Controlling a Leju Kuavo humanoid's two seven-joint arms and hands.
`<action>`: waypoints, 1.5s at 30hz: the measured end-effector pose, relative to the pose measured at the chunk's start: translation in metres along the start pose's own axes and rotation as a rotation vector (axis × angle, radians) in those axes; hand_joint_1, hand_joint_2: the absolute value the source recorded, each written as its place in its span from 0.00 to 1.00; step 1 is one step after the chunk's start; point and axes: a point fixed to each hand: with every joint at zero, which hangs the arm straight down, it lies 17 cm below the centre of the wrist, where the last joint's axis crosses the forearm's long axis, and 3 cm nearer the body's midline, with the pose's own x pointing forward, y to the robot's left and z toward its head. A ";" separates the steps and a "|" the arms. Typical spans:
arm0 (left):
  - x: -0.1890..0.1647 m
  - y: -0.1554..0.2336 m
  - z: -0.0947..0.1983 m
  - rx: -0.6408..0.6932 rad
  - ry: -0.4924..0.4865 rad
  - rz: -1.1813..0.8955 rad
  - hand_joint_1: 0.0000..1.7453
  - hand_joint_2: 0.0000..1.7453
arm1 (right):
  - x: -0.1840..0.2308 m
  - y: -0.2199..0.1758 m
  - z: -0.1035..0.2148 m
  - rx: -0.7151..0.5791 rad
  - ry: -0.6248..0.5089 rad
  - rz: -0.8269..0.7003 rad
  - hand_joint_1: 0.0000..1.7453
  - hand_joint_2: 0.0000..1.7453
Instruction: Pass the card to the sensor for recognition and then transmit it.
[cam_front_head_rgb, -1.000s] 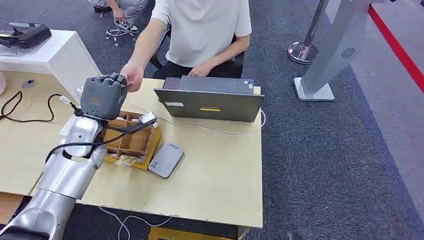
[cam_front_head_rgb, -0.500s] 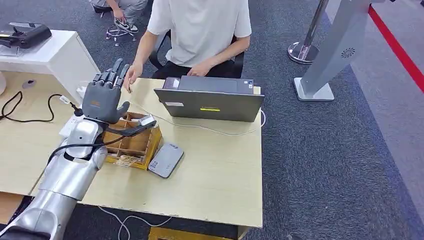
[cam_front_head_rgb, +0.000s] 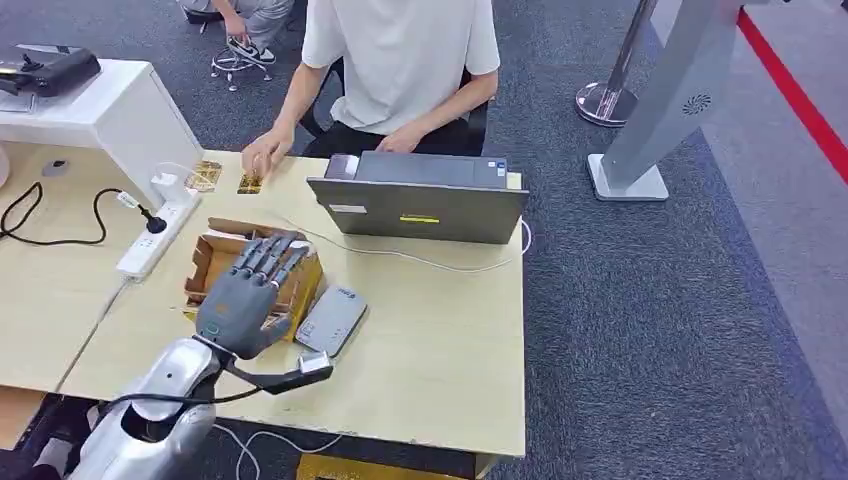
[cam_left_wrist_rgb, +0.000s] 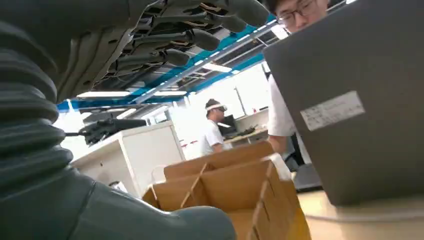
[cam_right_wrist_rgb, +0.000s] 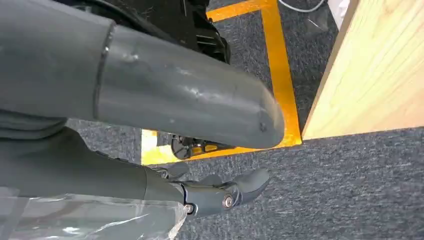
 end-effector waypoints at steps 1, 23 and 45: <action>0.004 -0.001 0.007 -0.005 -0.006 0.005 0.00 1.00 | -0.001 -0.001 0.000 -0.002 0.001 -0.004 0.00 0.00; -0.067 -0.030 0.065 -0.023 0.190 -0.074 0.00 1.00 | 0.003 0.002 -0.003 0.009 0.020 0.030 0.00 0.00; -0.115 -0.053 0.070 -0.009 0.264 -0.162 0.00 1.00 | 0.014 0.012 -0.005 0.044 -0.016 0.089 0.00 0.00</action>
